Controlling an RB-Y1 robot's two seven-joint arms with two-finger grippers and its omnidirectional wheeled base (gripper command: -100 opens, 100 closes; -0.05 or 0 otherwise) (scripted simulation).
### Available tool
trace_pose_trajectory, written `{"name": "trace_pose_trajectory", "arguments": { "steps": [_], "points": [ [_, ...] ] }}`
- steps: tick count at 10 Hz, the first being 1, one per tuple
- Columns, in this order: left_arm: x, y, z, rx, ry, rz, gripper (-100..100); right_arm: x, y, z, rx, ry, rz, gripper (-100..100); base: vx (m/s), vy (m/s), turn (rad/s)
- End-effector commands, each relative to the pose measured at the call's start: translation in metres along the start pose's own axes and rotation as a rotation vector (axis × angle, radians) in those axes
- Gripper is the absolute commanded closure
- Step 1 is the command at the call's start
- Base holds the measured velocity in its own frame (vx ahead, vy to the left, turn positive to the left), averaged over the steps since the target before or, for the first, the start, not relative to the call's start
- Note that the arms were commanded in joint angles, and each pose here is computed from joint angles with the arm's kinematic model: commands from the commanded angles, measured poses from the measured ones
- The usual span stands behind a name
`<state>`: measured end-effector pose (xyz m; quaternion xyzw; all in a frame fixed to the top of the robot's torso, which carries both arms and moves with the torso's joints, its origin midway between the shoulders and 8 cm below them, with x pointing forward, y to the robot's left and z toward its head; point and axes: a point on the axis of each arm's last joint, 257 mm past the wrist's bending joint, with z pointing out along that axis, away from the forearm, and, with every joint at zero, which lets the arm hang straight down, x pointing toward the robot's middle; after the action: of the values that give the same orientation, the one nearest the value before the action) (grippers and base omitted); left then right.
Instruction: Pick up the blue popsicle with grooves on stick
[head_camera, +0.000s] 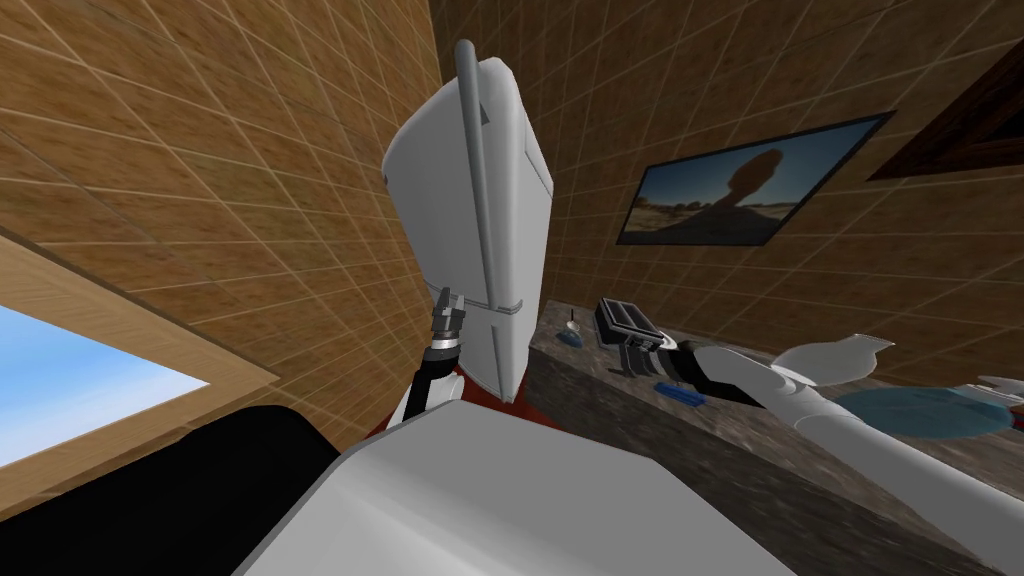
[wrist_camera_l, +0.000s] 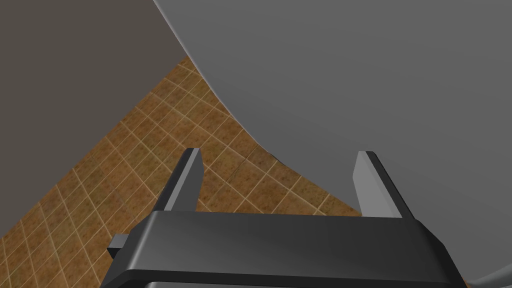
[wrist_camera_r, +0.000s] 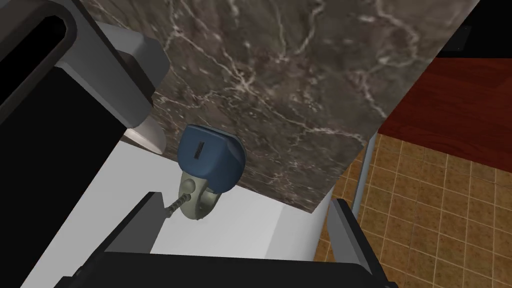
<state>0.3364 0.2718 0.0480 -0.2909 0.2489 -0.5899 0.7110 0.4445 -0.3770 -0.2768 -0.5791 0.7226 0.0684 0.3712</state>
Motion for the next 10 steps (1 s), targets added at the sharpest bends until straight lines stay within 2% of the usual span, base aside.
{"name": "trace_pose_trajectory", "arguments": {
  "steps": [1,2,4,5,6,7,9,10],
  "points": [
    [0.0,0.0,0.0,0.0,0.0,0.0,0,0.041,0.006,-0.019,-0.041,0.117,-0.015,-100,0.067,0.068,0.037],
    [0.0,0.0,0.0,0.0,0.0,0.0,0,0.045,0.005,-0.022,-0.039,0.129,-0.015,-100,0.056,0.051,-0.003],
    [0.0,0.0,0.0,0.0,0.0,0.0,0,0.099,0.013,-0.053,-0.094,0.283,-0.024,-100,0.064,0.043,0.019],
    [0.0,0.0,0.0,0.0,0.0,0.0,0,0.099,0.013,-0.053,-0.094,0.284,-0.024,-100,0.061,0.03,-0.006],
    [0.0,0.0,0.0,0.0,0.0,0.0,0,0.121,0.019,-0.068,-0.125,0.349,-0.031,-100,0.054,0.028,0.011],
    [0.0,0.0,0.0,0.0,0.0,0.0,0,0.124,0.019,-0.07,-0.122,0.354,-0.024,-100,0.039,0.025,0.002],
    [0.0,0.0,0.0,0.0,0.0,0.0,0,0.165,0.031,-0.105,-0.176,0.478,-0.014,-100,0.052,0.025,0.007],
    [0.0,0.0,0.0,0.0,0.0,0.0,0,0.162,0.031,-0.103,-0.18,0.472,-0.024,-100,0.041,0.023,-0.008]
  ]
}}
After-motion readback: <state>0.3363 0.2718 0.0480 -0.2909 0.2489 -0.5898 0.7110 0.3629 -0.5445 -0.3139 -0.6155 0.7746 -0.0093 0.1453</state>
